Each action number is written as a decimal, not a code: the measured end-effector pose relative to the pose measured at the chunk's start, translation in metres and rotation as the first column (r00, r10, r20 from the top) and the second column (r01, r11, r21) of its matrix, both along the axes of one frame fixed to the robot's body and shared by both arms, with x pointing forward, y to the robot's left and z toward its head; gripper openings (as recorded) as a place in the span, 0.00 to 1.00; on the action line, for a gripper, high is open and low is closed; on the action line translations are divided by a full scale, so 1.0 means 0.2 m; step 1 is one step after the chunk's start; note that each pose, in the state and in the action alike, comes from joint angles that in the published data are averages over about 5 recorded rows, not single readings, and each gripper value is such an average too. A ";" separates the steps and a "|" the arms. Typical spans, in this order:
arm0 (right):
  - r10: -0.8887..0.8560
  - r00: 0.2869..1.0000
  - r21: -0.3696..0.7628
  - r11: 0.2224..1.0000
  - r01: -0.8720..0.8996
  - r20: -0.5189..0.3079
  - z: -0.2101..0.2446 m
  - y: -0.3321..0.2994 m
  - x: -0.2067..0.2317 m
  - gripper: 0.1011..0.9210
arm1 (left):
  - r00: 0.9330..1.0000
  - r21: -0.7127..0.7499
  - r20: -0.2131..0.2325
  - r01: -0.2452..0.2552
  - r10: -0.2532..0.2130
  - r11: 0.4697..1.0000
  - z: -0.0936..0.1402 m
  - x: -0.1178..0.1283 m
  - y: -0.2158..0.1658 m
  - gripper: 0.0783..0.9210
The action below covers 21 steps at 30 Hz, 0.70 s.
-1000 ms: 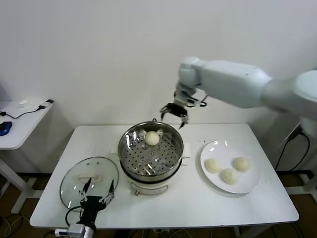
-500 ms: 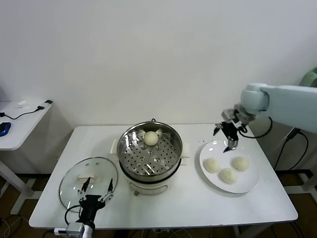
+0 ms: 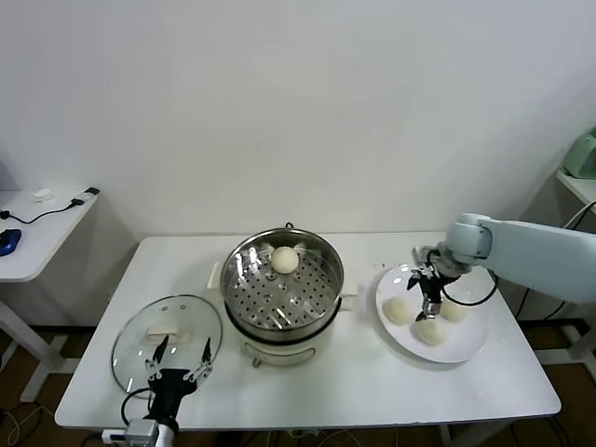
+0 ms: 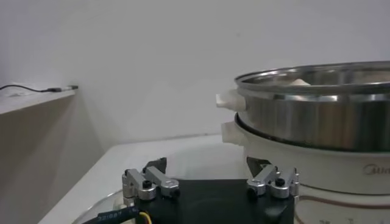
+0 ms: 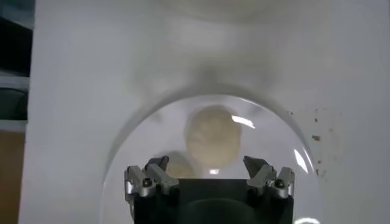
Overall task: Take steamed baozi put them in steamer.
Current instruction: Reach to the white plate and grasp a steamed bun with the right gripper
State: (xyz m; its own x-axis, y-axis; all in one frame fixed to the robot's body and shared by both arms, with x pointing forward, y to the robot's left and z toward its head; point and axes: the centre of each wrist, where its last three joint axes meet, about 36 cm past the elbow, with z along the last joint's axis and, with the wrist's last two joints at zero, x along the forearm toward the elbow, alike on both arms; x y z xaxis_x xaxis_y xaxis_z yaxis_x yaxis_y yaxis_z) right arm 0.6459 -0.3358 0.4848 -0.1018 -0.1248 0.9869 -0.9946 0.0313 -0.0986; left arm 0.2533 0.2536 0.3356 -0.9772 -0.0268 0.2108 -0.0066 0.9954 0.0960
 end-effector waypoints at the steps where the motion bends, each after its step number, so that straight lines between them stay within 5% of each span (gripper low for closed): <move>1: -0.007 1.000 0.001 1.000 0.007 -0.001 -0.02 0.00 0.01 0.88 | 1.000 0.000 -0.001 0.000 0.000 1.000 0.00 0.00 0.00 0.88; 9: -0.043 0.999 0.017 0.999 0.043 -0.003 -0.13 0.04 0.05 0.87 | 1.000 0.000 -0.003 0.000 0.000 1.000 0.00 0.01 0.00 0.88; 21: -0.049 0.999 0.030 0.998 0.049 -0.010 -0.12 0.04 0.05 0.65 | 1.000 0.000 -0.002 0.008 -0.008 1.000 0.02 0.00 -0.01 0.88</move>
